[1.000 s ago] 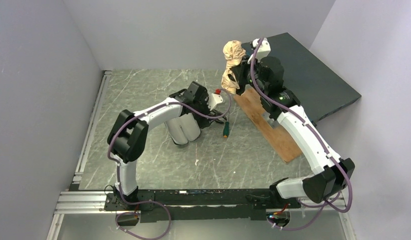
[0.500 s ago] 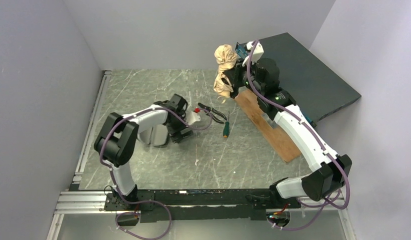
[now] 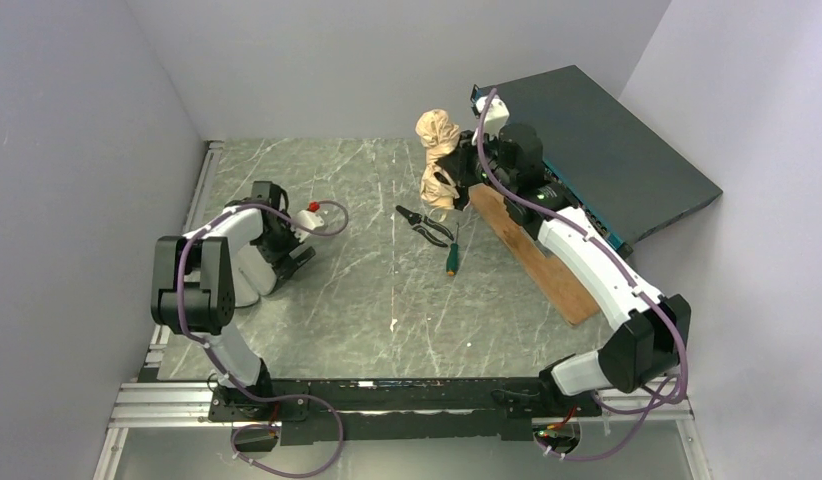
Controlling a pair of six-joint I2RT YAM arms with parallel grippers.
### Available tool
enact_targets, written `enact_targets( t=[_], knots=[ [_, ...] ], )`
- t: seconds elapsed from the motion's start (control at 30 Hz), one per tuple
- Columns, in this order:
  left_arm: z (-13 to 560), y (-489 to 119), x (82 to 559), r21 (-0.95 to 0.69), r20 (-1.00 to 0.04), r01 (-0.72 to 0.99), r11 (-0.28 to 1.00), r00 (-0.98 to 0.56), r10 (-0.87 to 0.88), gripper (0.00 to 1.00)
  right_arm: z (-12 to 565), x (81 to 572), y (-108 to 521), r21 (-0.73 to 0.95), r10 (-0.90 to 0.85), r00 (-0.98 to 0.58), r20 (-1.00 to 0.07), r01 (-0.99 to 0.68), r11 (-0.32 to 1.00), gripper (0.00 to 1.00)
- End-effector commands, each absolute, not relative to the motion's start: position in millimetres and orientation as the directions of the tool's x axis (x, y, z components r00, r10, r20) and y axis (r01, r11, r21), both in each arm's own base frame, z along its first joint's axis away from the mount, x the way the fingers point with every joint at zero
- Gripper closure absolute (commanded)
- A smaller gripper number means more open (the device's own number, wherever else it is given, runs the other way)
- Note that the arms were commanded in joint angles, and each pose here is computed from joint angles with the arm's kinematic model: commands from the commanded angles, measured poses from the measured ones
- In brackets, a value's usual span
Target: Open the umbrella
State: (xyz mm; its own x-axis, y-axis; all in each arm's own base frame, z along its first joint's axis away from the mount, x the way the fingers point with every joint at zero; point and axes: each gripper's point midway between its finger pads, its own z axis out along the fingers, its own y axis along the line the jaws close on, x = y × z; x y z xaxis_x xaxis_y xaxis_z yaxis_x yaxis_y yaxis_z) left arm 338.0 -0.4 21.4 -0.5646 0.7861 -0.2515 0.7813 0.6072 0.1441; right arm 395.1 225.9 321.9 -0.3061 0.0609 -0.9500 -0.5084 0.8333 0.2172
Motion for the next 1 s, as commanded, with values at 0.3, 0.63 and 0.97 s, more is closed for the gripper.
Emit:
enact_targets(
  t=[0.3,0.63,0.97],
  knots=[
    [142.0,-82.2,343.5,-0.013,-0.778,0.788,0.615,-0.395,0.489,0.01,273.3,387.0,289.8,0.295,-0.047,-0.396,-0.917,-0.752,0.590,1.00],
    [264.7,-99.2,323.9,0.127,-0.975,0.665,0.736,-0.054,0.216,0.01,248.0,357.3,333.4,0.385,-0.128,-0.433,-0.892,-0.878,0.286,1.00],
    [302.4,-126.7,301.5,-0.111,-0.978,0.738,0.665,-0.199,0.058,0.01,309.4,376.3,340.4,0.463,0.084,-0.464,-0.882,-0.819,0.339,1.00]
  ],
)
